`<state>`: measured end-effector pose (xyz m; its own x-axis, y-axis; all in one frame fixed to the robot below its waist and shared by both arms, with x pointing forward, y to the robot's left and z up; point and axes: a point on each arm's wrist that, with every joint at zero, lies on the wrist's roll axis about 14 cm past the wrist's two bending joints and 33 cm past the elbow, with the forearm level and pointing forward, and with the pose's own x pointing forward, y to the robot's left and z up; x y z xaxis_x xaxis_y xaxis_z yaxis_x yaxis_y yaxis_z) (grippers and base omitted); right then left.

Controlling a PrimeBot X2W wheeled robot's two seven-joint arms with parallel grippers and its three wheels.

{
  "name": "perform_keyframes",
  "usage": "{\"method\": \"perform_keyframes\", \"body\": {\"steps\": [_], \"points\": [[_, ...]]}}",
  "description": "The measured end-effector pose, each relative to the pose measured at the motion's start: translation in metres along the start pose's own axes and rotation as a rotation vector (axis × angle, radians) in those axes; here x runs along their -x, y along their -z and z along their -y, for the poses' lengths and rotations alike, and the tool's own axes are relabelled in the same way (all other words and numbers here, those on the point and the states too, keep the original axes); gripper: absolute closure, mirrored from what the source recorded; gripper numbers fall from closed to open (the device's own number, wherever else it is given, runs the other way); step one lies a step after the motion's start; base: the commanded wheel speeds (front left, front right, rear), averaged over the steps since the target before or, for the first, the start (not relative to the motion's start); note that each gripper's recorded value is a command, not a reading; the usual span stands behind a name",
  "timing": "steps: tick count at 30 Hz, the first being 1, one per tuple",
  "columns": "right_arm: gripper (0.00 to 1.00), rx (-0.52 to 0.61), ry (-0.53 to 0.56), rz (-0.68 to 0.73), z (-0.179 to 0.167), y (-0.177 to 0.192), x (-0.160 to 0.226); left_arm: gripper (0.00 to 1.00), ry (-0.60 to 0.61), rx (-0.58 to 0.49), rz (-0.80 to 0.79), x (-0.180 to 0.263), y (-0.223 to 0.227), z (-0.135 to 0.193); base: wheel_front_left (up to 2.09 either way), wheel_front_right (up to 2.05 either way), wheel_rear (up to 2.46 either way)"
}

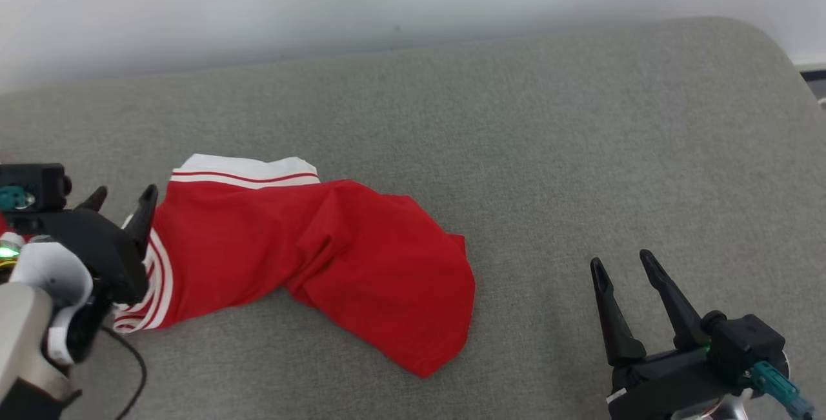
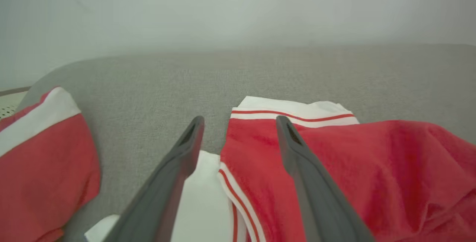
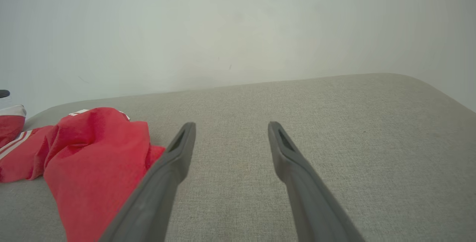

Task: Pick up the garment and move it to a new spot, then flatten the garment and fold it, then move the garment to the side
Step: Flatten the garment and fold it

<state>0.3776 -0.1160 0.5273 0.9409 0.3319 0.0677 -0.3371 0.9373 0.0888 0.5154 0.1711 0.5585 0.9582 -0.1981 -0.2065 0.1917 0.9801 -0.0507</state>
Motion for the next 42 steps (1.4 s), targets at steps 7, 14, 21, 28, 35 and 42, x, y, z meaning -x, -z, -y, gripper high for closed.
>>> {"method": "perform_keyframes", "body": {"steps": [7, 14, 21, 28, 35, 42], "points": [[0.0, -0.022, 0.039, -0.023, 0.015, 0.016, -0.004, 0.0, -0.013, 0.039, -0.275, -0.034, 0.059, -0.02, 0.0, 0.0, 0.0], [0.0, -0.032, 0.081, -0.051, 0.029, 0.032, -0.004, 0.0, 0.018, 0.053, -0.405, -0.054, 0.094, -0.015, 0.0, 0.0, 0.0], [0.0, -0.031, 0.088, -0.054, 0.033, 0.035, -0.005, 1.0, 0.055, 0.018, -0.402, -0.06, 0.09, -0.008, 0.0, 0.0, 0.0], [0.0, -0.035, 0.079, -0.039, 0.031, 0.031, -0.008, 1.0, 0.09, 0.005, -0.364, -0.058, 0.073, -0.001, 0.0, 0.0, 0.0], [0.0, -0.034, 0.085, -0.03, 0.033, 0.027, -0.007, 1.0, 0.051, -0.045, -0.119, -0.07, 0.009, -0.003, 0.0, 0.0, 0.0], [0.0, -0.023, 0.1, -0.001, 0.036, 0.015, -0.003, 1.0, 0.05, -0.043, 0.096, -0.07, -0.05, 0.013, 0.0, 0.0, 0.0]]}}
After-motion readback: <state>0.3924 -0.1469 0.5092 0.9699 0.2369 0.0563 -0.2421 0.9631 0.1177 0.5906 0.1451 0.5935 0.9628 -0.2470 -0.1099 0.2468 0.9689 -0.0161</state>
